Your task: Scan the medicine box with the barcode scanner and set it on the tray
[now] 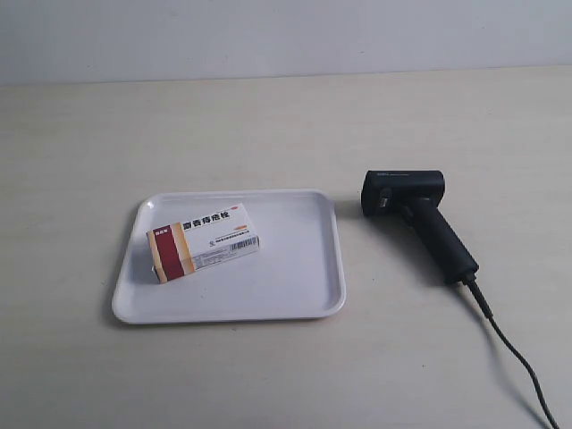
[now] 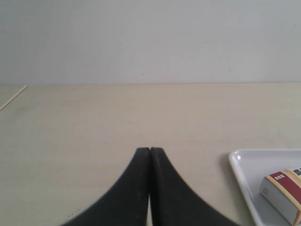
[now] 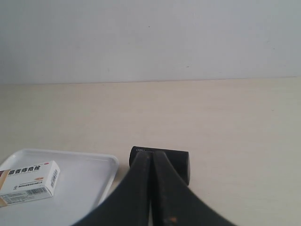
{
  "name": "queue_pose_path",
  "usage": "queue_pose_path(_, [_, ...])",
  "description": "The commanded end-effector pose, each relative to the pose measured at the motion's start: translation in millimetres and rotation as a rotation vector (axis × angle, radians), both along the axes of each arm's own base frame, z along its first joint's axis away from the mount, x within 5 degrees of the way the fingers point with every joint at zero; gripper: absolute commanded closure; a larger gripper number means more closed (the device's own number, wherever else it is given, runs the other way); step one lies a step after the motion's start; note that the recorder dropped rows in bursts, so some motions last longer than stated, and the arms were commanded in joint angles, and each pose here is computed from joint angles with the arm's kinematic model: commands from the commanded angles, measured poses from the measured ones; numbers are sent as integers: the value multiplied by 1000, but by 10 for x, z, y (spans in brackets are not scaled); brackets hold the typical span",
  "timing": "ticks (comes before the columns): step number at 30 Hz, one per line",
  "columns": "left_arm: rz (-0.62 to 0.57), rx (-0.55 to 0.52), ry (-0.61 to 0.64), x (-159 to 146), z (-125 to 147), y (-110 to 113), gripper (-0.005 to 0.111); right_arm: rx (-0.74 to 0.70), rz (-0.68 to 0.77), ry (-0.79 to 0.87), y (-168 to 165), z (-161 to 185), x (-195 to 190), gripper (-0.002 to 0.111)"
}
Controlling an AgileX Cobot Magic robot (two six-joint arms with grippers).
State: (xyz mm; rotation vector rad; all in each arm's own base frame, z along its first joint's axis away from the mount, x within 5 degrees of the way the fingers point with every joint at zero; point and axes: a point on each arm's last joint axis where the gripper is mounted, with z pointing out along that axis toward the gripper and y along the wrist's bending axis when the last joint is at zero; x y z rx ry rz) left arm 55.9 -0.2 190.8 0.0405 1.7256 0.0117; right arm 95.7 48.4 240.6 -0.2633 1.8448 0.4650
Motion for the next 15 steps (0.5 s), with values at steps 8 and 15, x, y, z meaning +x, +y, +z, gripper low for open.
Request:
queue_pose_path(8, [0, -4, -13, -4, 15, -1, 105, -11, -35, 21, -83, -325, -102, 108])
queue_pose_path(15, [0, -4, -13, -4, 15, -1, 105, 62, -55, -11, -165, -500, -264, 108])
